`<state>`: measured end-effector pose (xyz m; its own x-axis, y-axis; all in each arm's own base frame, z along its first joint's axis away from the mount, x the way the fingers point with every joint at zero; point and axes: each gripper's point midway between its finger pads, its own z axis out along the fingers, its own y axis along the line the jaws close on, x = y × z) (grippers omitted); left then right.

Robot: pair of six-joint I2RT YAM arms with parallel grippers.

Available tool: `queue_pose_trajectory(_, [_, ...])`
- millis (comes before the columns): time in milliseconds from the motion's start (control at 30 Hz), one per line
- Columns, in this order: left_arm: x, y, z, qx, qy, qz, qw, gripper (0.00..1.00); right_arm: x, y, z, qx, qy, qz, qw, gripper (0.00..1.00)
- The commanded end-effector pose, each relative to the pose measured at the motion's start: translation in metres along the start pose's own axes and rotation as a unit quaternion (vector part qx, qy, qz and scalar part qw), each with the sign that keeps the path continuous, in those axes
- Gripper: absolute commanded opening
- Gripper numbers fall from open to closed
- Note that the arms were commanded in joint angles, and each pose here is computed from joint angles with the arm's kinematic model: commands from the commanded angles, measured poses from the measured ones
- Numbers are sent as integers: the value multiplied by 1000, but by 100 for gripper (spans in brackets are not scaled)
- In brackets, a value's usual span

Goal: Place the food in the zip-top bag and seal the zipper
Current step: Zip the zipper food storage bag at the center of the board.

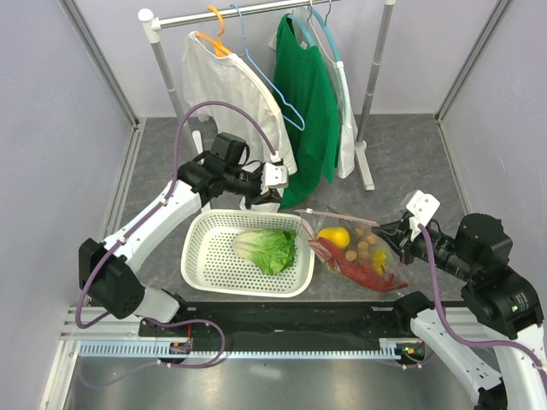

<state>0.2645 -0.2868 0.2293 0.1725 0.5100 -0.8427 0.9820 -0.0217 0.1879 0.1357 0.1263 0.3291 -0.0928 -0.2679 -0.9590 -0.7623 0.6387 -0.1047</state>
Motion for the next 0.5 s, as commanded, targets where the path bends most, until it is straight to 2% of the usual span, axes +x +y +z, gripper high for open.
queue_pose_trajectory(0, [-15, -10, -11, 13, -19, 21, 1000, 6, -24, -3, -9, 12, -38, -17, 999, 0])
queue_pose_trajectory(33, [-22, -10, -12, 16, -28, 22, 999, 11, -24, -1, -8, 7, -39, -19, 999, 0])
queue_pose_trajectory(67, [-27, -11, -12, 22, -36, 16, 999, 21, -24, 2, -8, -3, -40, -21, 999, 0])
queue_pose_trajectory(100, [-31, -12, -12, 25, -42, 6, 999, 39, -25, 3, -8, -5, -42, -22, 999, 0])
queue_pose_trajectory(200, [-45, -15, -8, 44, -69, 10, 997, 56, -25, 5, -8, -10, -42, -22, 999, 0])
queue_pose_trajectory(300, [-52, -18, 3, 51, -77, 7, 996, 60, -25, 8, -8, -18, -44, -23, 999, 0])
queue_pose_trajectory(467, [-61, -17, 22, 40, -85, 25, 995, 60, -27, 8, -8, -19, -45, -25, 998, 0])
